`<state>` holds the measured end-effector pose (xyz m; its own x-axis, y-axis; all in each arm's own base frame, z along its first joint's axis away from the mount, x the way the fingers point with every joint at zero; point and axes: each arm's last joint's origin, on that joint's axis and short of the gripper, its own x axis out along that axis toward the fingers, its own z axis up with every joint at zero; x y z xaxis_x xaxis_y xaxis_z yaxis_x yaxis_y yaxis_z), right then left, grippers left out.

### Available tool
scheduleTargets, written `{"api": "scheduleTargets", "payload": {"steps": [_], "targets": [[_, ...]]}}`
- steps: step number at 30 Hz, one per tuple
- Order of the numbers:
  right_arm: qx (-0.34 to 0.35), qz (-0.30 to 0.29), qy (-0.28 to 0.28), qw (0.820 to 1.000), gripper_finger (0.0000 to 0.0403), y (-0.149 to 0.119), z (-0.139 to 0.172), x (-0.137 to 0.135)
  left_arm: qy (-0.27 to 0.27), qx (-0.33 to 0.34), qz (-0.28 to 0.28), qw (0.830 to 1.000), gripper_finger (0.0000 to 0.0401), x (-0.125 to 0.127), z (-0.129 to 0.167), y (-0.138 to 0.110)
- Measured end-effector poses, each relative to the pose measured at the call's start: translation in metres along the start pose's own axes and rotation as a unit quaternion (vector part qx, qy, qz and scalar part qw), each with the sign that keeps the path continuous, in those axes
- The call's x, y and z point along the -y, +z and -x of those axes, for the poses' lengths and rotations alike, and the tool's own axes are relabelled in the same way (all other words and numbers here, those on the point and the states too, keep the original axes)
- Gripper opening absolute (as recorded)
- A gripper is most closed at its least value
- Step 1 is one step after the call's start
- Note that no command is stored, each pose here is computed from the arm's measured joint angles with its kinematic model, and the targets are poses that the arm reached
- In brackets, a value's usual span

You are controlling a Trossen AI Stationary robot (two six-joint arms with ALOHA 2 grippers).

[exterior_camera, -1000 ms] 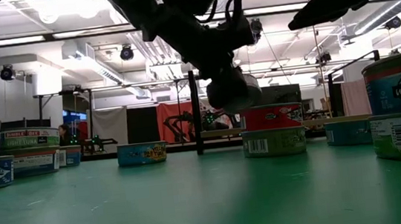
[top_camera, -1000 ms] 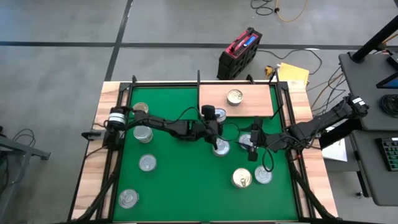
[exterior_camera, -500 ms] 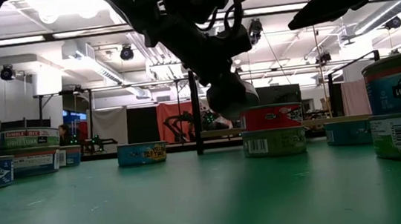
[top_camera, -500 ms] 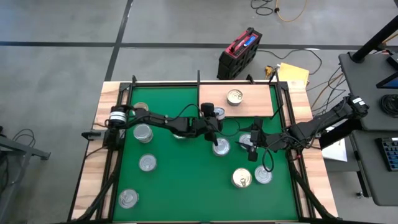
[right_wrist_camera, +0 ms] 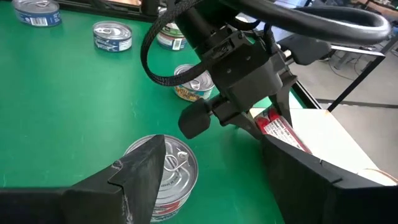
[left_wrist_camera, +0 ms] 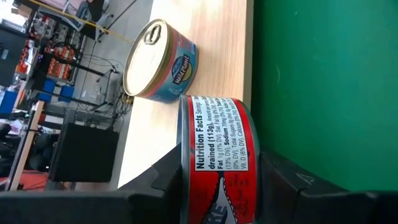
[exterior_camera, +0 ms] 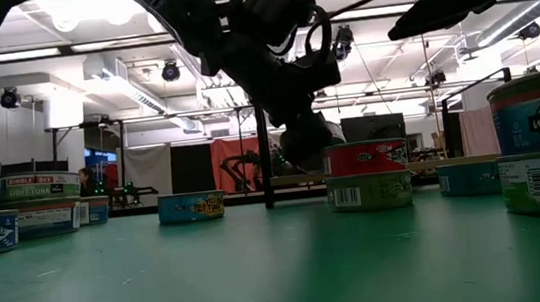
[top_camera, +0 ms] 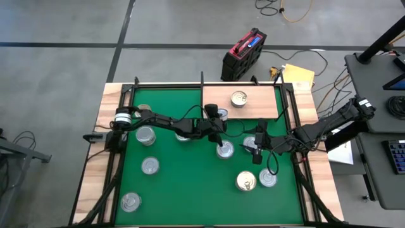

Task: Stack canned seafood by type on shelf
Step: Put the red tuna can on the shelf

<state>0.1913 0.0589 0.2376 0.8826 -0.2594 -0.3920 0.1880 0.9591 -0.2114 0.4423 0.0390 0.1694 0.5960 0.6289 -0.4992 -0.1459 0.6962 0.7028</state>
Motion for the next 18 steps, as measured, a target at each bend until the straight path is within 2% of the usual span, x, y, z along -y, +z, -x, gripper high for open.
{"api": "scheduleTargets", "payload": {"steps": [7,12,18], "targets": [[0.0,0.0,0.0,1.0,0.0243,0.0,0.0,0.0,0.004,-0.004,-0.002,1.0,0.013,-0.0051,-0.0033,-0.0012],[0.0,0.0,0.001,1.0,0.025,-0.0001,-0.0001,-0.0001,0.006,-0.007,0.004,1.0,0.013,-0.0076,-0.0053,-0.0028],[0.0,0.0,0.002,1.0,0.0265,-0.0001,-0.0001,-0.0001,-0.009,0.003,0.025,1.0,0.0155,-0.008,-0.0063,-0.0026]]}}
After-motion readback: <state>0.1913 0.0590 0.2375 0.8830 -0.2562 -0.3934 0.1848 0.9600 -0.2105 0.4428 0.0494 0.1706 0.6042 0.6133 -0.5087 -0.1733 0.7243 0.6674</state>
